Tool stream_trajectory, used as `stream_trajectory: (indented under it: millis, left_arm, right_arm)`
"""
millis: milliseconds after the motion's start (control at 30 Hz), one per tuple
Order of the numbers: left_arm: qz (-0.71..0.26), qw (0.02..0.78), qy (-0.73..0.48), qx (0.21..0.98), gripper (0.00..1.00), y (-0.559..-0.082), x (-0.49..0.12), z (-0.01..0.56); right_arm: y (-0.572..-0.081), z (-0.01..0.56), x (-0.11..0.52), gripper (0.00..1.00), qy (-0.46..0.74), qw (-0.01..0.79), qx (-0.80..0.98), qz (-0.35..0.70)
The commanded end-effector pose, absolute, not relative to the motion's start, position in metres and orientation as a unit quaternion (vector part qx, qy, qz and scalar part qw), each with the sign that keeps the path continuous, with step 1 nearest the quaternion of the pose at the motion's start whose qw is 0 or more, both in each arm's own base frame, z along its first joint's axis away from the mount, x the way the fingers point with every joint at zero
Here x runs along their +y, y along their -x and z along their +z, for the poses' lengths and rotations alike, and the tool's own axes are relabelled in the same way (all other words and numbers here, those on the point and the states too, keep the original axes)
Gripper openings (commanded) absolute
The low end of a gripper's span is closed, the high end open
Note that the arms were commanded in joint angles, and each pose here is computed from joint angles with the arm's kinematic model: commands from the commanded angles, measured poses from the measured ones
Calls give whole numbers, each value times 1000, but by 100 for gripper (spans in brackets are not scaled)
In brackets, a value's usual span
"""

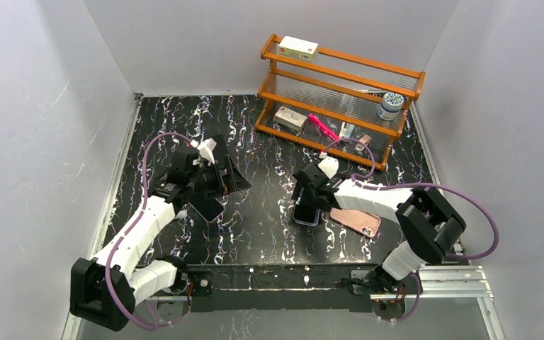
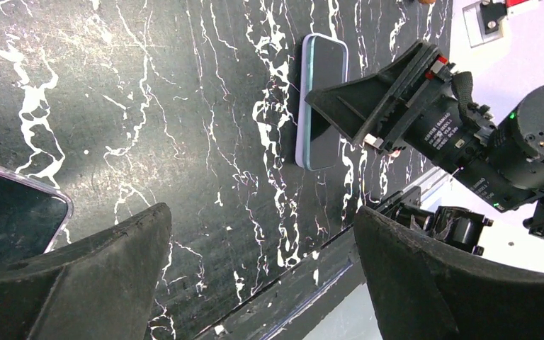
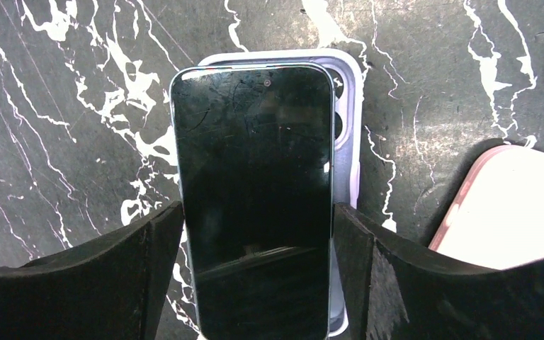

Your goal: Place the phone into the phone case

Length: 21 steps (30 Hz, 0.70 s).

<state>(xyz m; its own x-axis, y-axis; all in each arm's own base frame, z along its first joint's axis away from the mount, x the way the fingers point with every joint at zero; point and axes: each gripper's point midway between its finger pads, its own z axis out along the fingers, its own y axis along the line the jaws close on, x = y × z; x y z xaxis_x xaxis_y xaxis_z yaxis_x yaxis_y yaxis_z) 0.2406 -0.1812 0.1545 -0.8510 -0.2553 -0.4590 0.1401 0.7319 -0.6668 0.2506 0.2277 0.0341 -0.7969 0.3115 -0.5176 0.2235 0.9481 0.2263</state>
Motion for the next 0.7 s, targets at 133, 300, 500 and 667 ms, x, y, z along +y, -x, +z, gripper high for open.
stream_trajectory:
  millis: [133, 300, 500, 667]
  left_arm:
    - [-372, 307, 47, 875, 98, -249, -182, 180]
    - [-369, 307, 53, 876, 98, -249, -181, 178]
    - [-389, 289, 47, 873, 92, -246, -188, 169]
    - [-399, 267, 42, 876, 87, -243, -196, 162]
  right_arm:
    - [-243, 60, 230, 96, -103, 297, 943, 113]
    - [-241, 69, 230, 96, -82, 301, 942, 121]
    - [-246, 67, 215, 95, -72, 305, 943, 110]
    - [-246, 59, 214, 96, -67, 290, 947, 119]
